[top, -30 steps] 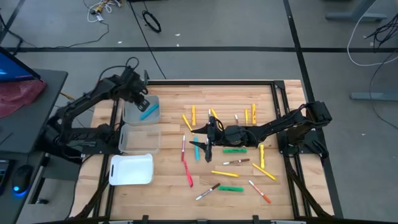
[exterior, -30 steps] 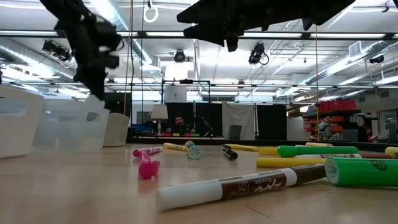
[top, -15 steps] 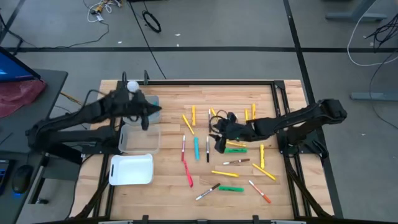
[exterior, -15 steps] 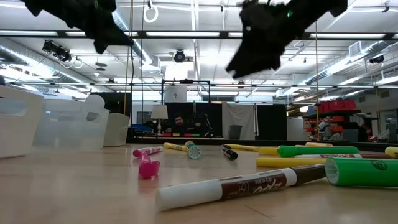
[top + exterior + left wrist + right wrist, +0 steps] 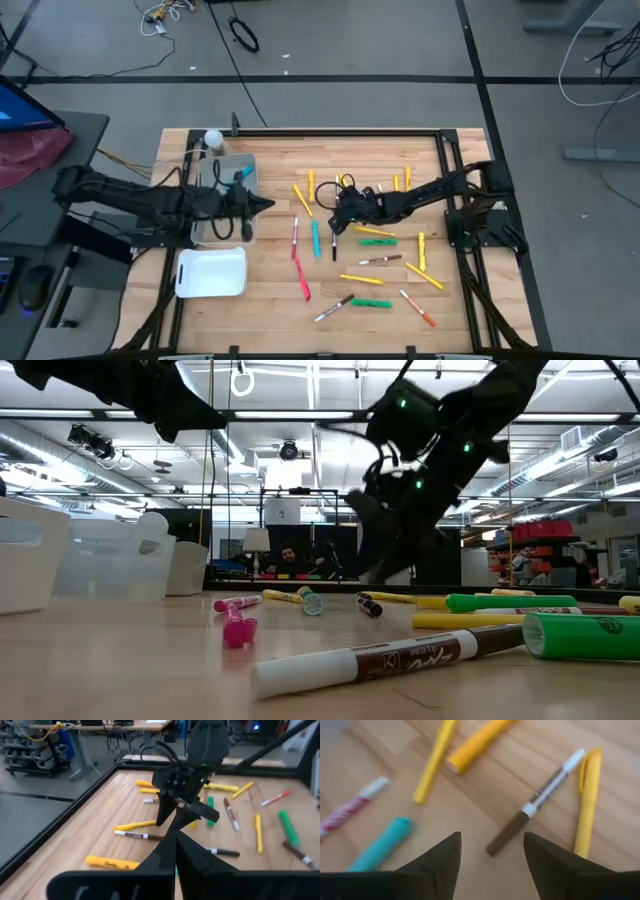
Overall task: Pick & Place Markers
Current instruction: Put the brown marker into the white bin
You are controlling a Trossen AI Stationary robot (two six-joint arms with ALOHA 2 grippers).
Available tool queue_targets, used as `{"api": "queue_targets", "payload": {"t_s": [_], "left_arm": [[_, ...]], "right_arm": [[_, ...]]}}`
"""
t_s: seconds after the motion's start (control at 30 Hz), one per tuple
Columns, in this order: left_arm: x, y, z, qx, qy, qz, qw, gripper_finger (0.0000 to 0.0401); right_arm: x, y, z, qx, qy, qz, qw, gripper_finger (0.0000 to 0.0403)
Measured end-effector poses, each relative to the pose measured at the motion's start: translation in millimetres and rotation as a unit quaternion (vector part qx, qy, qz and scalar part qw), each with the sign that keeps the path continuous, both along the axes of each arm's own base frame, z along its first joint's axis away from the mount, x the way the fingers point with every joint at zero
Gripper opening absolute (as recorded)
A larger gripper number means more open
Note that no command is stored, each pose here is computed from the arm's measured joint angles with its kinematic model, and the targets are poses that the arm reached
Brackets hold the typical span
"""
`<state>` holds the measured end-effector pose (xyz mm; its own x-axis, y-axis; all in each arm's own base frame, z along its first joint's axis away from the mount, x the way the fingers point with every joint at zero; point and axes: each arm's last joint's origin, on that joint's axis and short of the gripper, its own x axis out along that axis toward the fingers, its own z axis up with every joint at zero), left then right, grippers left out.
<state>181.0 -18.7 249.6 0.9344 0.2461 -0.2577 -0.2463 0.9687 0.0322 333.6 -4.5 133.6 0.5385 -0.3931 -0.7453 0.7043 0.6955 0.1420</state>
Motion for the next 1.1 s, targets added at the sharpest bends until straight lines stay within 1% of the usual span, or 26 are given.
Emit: {"api": "queue_targets", "payload": {"t_s": [0.07, 0.17, 0.27, 0.33, 0.47, 0.7, 0.77, 0.87, 1.0, 1.1], "left_arm": [[0, -3, -1, 0.01, 0.004, -0.001, 1.0, 0.0009], [0, -7, -1, 0.012, 0.004, -0.004, 1.0, 0.0014], [-1, -9, -1, 0.012, 0.004, -0.011, 1.0, 0.0014], [-1, -11, -1, 0.012, 0.004, -0.015, 1.0, 0.0015], [-1, -13, -1, 0.014, 0.004, -0.021, 1.0, 0.0015], [-1, -14, 0, 0.018, -0.001, -0.025, 1.0, 0.0016], [-1, -14, 2, 0.029, -0.009, -0.028, 0.999, 0.0016], [1, -14, 8, 0.055, -0.031, -0.034, 0.997, 0.0016], [2, -14, 16, 0.1, -0.044, -0.043, 0.993, 0.0017], [2, -15, 25, 0.136, -0.03, -0.052, 0.989, 0.0035]], "right_arm": [[1, -3, -8, -0.002, 0.005, -0.018, 1.0, 0.0219], [3, -7, -18, -0.002, 0.011, -0.026, 1.0, 0.0214], [4, -10, -26, -0.007, 0.022, -0.028, 0.999, 0.02], [4, -11, -30, -0.014, 0.025, -0.034, 0.999, 0.0183], [5, -12, -35, -0.021, 0.034, -0.038, 0.998, 0.0134], [4, -9, -35, -0.016, 0.033, -0.04, 0.999, 0.0022], [4, -6, -32, -0.021, 0.033, -0.035, 0.999, 0.0016], [0, 1, -24, -0.024, 0.031, -0.03, 0.999, 0.0026], [-1, 11, 7, -0.045, -0.01, 0.004, 0.999, 0.0027], [-4, 21, 30, -0.076, -0.029, 0.051, 0.995, 0.0022]]}}
